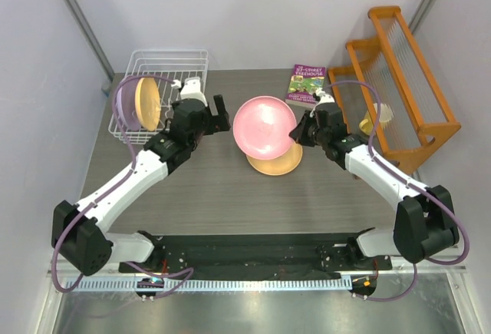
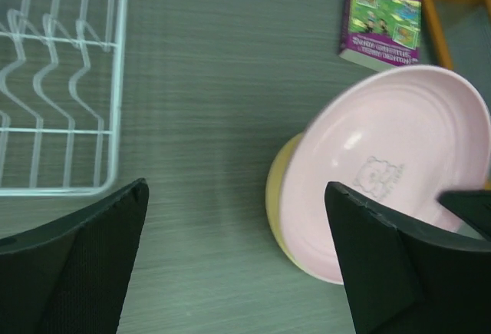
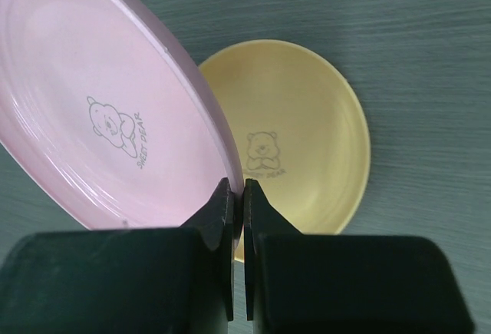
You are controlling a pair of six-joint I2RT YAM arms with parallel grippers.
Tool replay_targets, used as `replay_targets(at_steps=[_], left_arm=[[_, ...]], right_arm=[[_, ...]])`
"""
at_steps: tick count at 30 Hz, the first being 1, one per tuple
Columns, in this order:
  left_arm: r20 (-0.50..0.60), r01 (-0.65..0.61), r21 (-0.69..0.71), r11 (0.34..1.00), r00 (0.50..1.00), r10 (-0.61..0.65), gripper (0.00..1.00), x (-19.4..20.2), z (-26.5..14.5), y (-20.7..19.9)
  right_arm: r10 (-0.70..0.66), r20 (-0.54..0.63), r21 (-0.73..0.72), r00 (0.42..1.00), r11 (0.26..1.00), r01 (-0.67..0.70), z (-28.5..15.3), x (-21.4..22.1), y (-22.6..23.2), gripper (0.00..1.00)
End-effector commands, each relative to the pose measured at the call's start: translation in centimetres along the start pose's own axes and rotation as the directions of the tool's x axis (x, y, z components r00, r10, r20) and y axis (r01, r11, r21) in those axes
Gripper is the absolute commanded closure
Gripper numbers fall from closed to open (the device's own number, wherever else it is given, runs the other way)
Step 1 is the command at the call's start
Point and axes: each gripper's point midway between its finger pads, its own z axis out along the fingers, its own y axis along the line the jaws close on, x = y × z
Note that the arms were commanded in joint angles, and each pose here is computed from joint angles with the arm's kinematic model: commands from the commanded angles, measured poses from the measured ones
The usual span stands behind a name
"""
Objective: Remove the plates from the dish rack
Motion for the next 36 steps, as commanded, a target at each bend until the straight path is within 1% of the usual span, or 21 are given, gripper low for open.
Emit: replay_targets(at_steps=[1, 4, 5, 6, 8, 9, 11, 12, 13, 15, 16, 17, 18, 20, 21, 24, 31, 33, 34, 35, 36], left_arm=[[0.134, -0.058, -0.184, 0.981, 0.988, 0.083, 0.01, -3.0, -1.9, 4.1], [0.172, -0.098, -0.308, 0.946, 0.973, 0.157, 0.01, -4.1, -3.5, 6.8], [0.191, -0.096, -0.336, 0.937, 0.967, 0.168, 0.01, -4.6, -4.2, 7.5], [0.196, -0.109, -0.396, 0.912, 0.960, 0.200, 0.01, -5.0, -4.9, 8.7], [0.207, -0.117, -0.441, 0.890, 0.952, 0.227, 0.01, -5.3, -5.8, 9.7], [0.219, -0.113, -0.484, 0.868, 0.944, 0.246, 0.01, -5.7, -6.3, 10.5], [0.221, -0.123, -0.513, 0.850, 0.938, 0.268, 0.01, -5.7, -6.8, 11.2], [0.241, -0.113, -0.519, 0.847, 0.932, 0.271, 0.01, -6.1, -7.2, 11.3], [0.234, -0.117, -0.560, 0.820, 0.927, 0.292, 0.00, -6.0, -7.6, 12.2], [0.245, -0.109, -0.587, 0.802, 0.920, 0.304, 0.01, -6.4, -8.0, 12.6], [0.232, -0.126, -0.615, 0.779, 0.915, 0.331, 0.01, -6.4, -8.2, 13.1], [0.226, -0.133, -0.628, 0.767, 0.912, 0.343, 0.01, -6.4, -8.3, 13.3], [0.232, -0.128, -0.639, 0.758, 0.908, 0.348, 0.01, -6.7, -8.4, 13.4], [0.200, -0.157, -0.673, 0.723, 0.903, 0.381, 0.00, -6.6, -8.6, 14.1], [0.223, -0.135, -0.673, 0.728, 0.900, 0.374, 0.01, -7.1, -8.5, 14.0], [0.209, -0.147, -0.683, 0.716, 0.900, 0.383, 0.01, -7.1, -8.2, 14.2], [0.201, -0.136, -0.708, 0.693, 0.902, 0.382, 0.01, -7.3, -7.7, 15.3], [0.202, -0.128, -0.713, 0.689, 0.904, 0.378, 0.01, -7.5, -7.5, 15.8], [0.202, -0.127, -0.714, 0.688, 0.904, 0.377, 0.01, -7.5, -7.4, 16.0], [0.199, -0.120, -0.726, 0.677, 0.906, 0.373, 0.01, -7.6, -7.3, 16.7], [0.196, -0.121, -0.726, 0.677, 0.907, 0.373, 0.01, -7.6, -7.1, 16.9]], right_arm=[[-0.031, 0.045, 0.111, 0.999, 0.993, 0.026, -0.9, -2.5, -1.8, 0.99], [-0.016, -0.006, 0.151, 1.000, 0.988, 0.017, -0.5, -1.8, -3.7, 0.99], [-0.003, -0.040, 0.141, 0.999, 0.990, 0.009, 0.0, -1.1, -3.9, 0.99], [0.015, -0.065, 0.116, 0.998, 0.993, -0.007, 0.2, -0.8, -3.8, 0.99], [0.058, -0.099, 0.118, 0.993, 0.992, -0.046, 0.6, -0.2, -4.8, 0.99], [0.073, -0.119, 0.097, 0.990, 0.993, -0.062, 0.7, 0.1, -4.7, 0.99], [0.086, -0.132, 0.096, 0.988, 0.993, -0.073, 1.1, 0.1, -5.1, 0.98], [0.091, -0.148, 0.075, 0.985, 0.994, -0.080, 1.3, 0.3, -4.9, 0.97], [0.096, -0.156, 0.072, 0.983, 0.994, -0.086, 1.4, 0.4, -4.9, 0.97], [0.106, -0.171, 0.070, 0.980, 0.993, -0.095, 1.8, 0.7, -5.1, 0.96], [0.104, -0.179, 0.056, 0.978, 0.994, -0.095, 1.8, 0.8, -4.8, 0.96], [0.108, -0.183, 0.051, 0.977, 0.994, -0.100, 2.0, 0.7, -4.7, 0.96], [0.109, -0.199, 0.048, 0.974, 0.994, -0.101, 2.3, 1.1, -4.7, 0.93], [0.111, -0.221, 0.017, 0.969, 0.994, -0.109, 2.5, 1.3, -4.2, 0.90], [0.115, -0.232, 0.019, 0.966, 0.993, -0.114, 2.8, 1.6, -4.3, 0.89], [0.120, -0.248, 0.019, 0.961, 0.993, -0.119, 3.1, 1.9, -4.3, 0.85], [0.126, -0.292, 0.047, 0.948, 0.992, -0.117, 3.5, 3.1, -5.1, 0.83], [0.123, -0.298, 0.044, 0.947, 0.992, -0.115, 3.6, 3.3, -5.2, 0.78], [0.121, -0.303, 0.043, 0.945, 0.993, -0.113, 3.6, 3.4, -5.2, 0.72], [0.121, -0.310, 0.044, 0.943, 0.993, -0.112, 3.6, 3.6, -5.2, 0.56], [0.121, -0.316, 0.052, 0.941, 0.993, -0.110, 3.6, 3.7, -5.4, 0.53]])
